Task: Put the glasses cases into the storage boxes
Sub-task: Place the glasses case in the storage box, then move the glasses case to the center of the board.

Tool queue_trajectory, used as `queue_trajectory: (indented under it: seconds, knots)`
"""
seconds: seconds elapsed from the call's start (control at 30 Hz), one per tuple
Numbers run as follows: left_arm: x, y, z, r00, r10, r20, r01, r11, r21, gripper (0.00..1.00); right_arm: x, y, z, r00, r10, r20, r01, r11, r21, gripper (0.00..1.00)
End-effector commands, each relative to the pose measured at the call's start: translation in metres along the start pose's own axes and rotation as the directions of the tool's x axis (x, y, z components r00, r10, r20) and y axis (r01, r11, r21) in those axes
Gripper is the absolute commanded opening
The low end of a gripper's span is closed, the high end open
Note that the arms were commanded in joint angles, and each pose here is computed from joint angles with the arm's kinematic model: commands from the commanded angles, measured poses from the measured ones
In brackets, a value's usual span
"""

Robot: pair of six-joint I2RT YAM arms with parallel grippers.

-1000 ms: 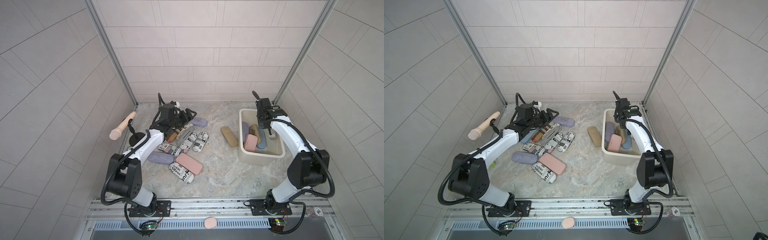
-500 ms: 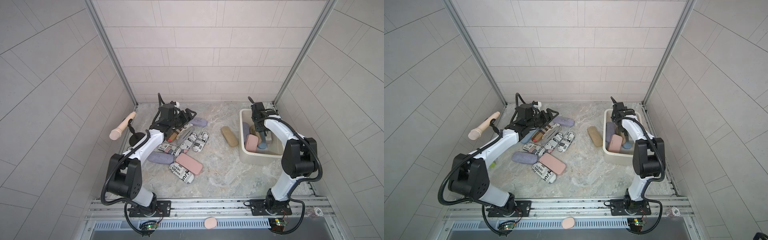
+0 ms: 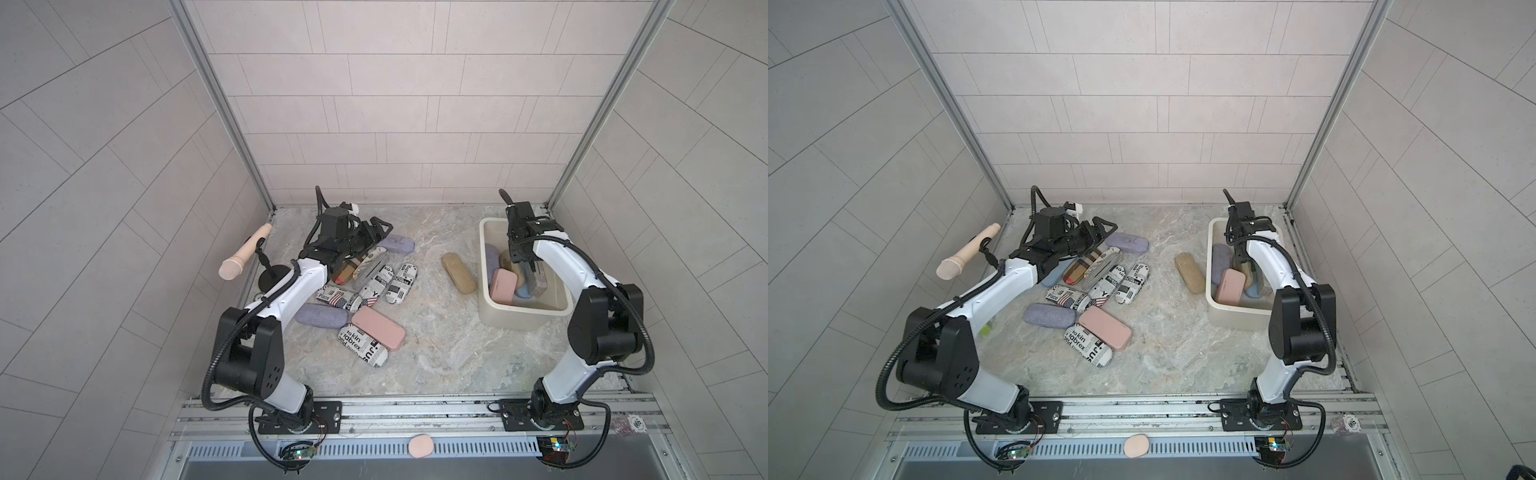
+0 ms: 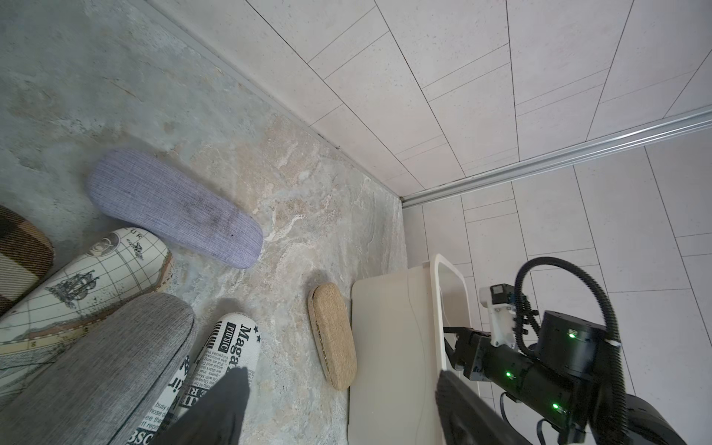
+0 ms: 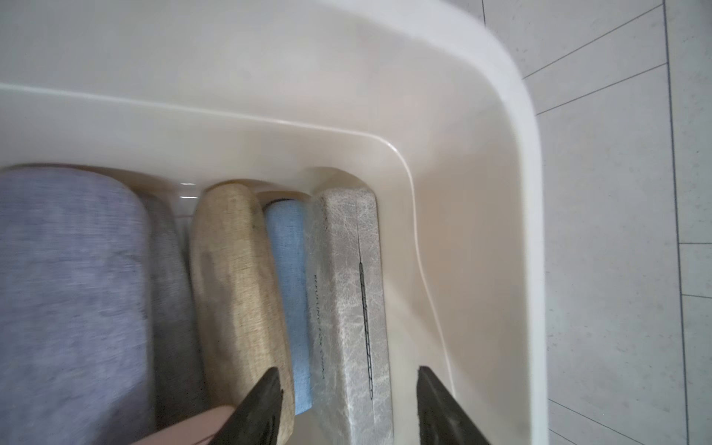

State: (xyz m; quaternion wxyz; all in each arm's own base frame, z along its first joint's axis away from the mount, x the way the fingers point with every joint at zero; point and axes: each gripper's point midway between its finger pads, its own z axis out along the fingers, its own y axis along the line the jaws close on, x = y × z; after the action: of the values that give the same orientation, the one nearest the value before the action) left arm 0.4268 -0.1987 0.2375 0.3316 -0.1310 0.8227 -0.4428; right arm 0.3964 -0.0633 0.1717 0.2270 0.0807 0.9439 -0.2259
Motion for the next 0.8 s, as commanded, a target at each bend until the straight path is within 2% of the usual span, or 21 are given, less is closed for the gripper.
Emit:
queue_trajectory:
  seconds: [0.0,0.1,0.2,0.33,0.4,0.5,0.6,0.67,0.77]
  knots:
    - [-0.013,-0.014,-0.005,0.999,0.030,0.030,-0.030,0.999,0.025,0.84,-0.002,0.006,-0.032,0.998,0.057,0.041,-0.052,0.993,-0.109,0.56]
    - [-0.013,-0.015,-0.007,0.999,0.031,0.034,-0.032,0.999,0.023,0.84,0.000,0.015,-0.054,0.995,0.065,0.074,-0.053,0.985,-0.165,0.55]
    - [-0.015,-0.013,-0.008,0.999,0.035,0.041,-0.036,0.999,0.015,0.84,0.001,0.033,-0.093,0.990,0.070,0.125,-0.040,0.972,-0.232,0.55]
    - [-0.017,-0.007,-0.009,0.998,0.030,0.048,-0.030,1.000,-0.009,0.84,0.000,0.084,-0.149,0.963,0.080,0.258,0.032,0.914,-0.404,0.57]
    - [-0.018,-0.004,-0.009,0.998,0.026,0.052,-0.025,0.999,-0.020,0.84,0.005,0.110,-0.163,0.950,0.062,0.307,0.086,0.891,-0.445,0.59]
    - [-0.020,-0.002,-0.011,0.998,0.022,0.058,-0.020,0.999,-0.031,0.84,0.009,0.136,-0.164,0.948,0.051,0.313,0.104,0.883,-0.458,0.69]
    - [-0.024,0.002,-0.014,0.997,0.019,0.076,-0.015,0.999,-0.046,0.84,0.017,0.162,-0.155,0.968,0.001,0.250,0.121,0.874,-0.471,0.71]
    - [-0.027,0.006,-0.016,0.996,0.016,0.086,-0.011,0.998,-0.054,0.84,0.022,0.177,-0.150,0.977,-0.047,0.210,0.141,0.877,-0.460,0.65]
    - [-0.034,0.011,-0.019,0.995,0.003,0.101,0.004,0.998,-0.064,0.84,0.025,0.201,-0.149,0.969,-0.110,0.222,0.197,0.883,-0.425,0.59]
